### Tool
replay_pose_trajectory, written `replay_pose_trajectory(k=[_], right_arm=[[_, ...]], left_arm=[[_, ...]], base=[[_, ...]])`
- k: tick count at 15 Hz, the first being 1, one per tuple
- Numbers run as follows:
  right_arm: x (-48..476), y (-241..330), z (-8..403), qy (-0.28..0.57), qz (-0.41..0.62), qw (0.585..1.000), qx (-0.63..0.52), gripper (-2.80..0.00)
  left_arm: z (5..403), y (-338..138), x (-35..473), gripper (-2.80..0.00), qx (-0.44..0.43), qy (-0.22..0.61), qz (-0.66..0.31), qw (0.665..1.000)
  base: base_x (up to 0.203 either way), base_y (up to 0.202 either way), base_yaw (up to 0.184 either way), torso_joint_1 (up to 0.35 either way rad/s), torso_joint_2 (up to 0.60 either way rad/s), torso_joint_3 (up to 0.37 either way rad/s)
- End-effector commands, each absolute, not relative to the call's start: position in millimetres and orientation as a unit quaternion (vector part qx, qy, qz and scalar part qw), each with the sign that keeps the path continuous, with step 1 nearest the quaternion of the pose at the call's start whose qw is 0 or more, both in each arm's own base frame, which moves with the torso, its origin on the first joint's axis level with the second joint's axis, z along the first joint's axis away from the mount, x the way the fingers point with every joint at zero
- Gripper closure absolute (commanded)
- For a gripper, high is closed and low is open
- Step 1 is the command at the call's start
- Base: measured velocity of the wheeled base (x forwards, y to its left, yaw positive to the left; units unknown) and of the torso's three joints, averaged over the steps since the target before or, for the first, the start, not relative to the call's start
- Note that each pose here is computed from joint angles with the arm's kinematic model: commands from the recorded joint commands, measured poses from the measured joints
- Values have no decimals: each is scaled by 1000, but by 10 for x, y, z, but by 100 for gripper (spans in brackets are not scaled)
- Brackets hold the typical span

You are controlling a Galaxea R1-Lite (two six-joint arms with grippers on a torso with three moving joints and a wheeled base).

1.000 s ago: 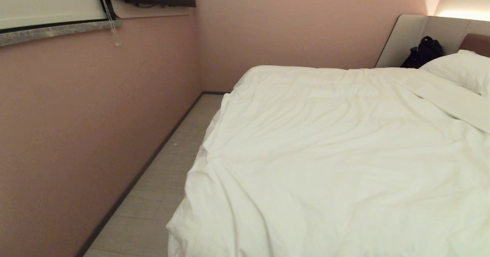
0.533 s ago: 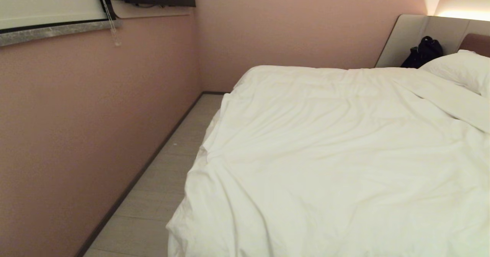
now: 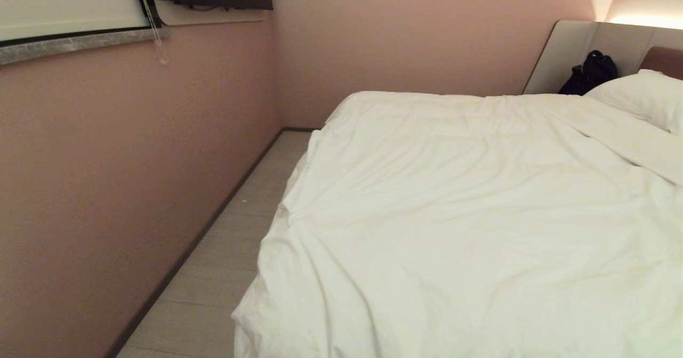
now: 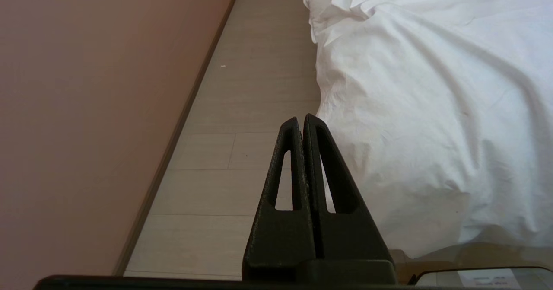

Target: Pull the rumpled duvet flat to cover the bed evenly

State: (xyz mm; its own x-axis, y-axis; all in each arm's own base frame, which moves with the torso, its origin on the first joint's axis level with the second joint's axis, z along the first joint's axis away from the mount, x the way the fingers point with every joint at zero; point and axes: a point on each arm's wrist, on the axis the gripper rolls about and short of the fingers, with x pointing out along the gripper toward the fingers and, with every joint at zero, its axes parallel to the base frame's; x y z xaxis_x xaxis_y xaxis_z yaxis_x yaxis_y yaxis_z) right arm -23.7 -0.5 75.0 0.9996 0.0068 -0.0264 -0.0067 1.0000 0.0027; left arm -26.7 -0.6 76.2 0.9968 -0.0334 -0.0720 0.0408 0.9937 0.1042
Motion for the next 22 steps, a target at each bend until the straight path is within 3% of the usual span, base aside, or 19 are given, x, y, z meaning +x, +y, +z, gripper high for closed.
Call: replay_pose_trajectory(k=[1, 11, 22], right_arm=[[-238, -5, 749, 13, 3, 1000, 1, 0], [-238, -5, 749, 13, 4, 1000, 1, 0], [-238, -5, 749, 13, 4, 1000, 1, 0]], left_arm=[[762, -6, -267, 0, 54, 34, -19, 998], [761, -6, -266, 0, 54, 34, -19, 998], [759, -6, -266, 0, 54, 34, -19, 998]], base=[[0, 0, 0, 0, 0, 0], [-1, 7, 0, -1, 0, 0], [0, 186, 0, 3, 2, 1]])
